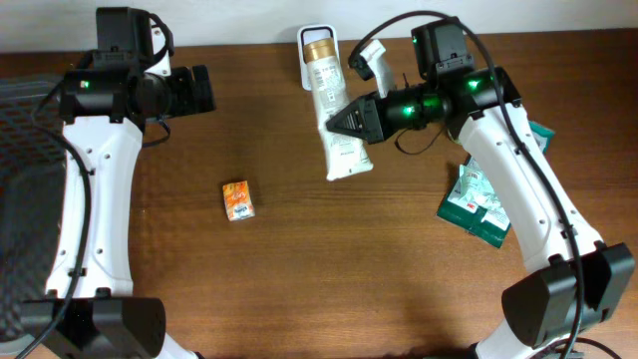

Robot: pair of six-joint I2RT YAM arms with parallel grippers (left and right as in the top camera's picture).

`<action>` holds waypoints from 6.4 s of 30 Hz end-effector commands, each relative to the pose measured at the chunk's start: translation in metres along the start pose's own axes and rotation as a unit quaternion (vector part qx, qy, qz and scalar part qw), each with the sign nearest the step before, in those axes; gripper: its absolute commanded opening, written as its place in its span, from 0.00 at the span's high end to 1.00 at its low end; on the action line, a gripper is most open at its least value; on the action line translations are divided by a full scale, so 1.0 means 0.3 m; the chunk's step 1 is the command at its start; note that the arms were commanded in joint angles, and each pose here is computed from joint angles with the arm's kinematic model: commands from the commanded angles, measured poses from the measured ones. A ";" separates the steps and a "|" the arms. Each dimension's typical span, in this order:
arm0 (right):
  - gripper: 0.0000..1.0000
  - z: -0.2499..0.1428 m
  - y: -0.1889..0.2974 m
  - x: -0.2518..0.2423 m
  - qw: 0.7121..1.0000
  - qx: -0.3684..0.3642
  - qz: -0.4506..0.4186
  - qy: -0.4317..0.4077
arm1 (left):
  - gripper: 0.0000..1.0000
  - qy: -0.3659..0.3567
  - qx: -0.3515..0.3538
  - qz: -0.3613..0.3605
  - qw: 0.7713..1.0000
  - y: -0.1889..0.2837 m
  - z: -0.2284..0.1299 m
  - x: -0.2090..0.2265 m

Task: Scan the item barcode
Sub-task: 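Raise the white tube and hold it before the scanner, then carry the tube right and lay it beside the green packet, then reach the right gripper to the orange packet and grasp it, then lift the orange packet and hold it in front of the scanner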

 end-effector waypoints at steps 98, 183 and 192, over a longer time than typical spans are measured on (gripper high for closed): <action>0.90 -0.845 0.063 -0.402 0.789 0.348 -0.373 -0.341 | 0.01 -0.003 -0.002 0.001 1.000 0.001 0.003 0.001; 0.96 -0.070 -0.165 0.043 0.943 -0.021 0.309 -0.125 | 0.01 -0.003 -0.002 0.001 1.000 0.001 0.003 0.001; 0.96 -0.048 0.017 -0.087 0.931 -0.075 0.302 -0.188 | 0.01 -0.003 -0.002 0.001 1.000 0.001 0.003 0.002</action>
Point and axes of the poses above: each gripper's point midway between its finger pads, its own y axis back along the fingers, its own x axis along the line the jaws close on, z = x × y, the point moved 3 cm from there along y, back along the fingers, and after that the axes turned 11 degrees about y, right-handed, at the moved point
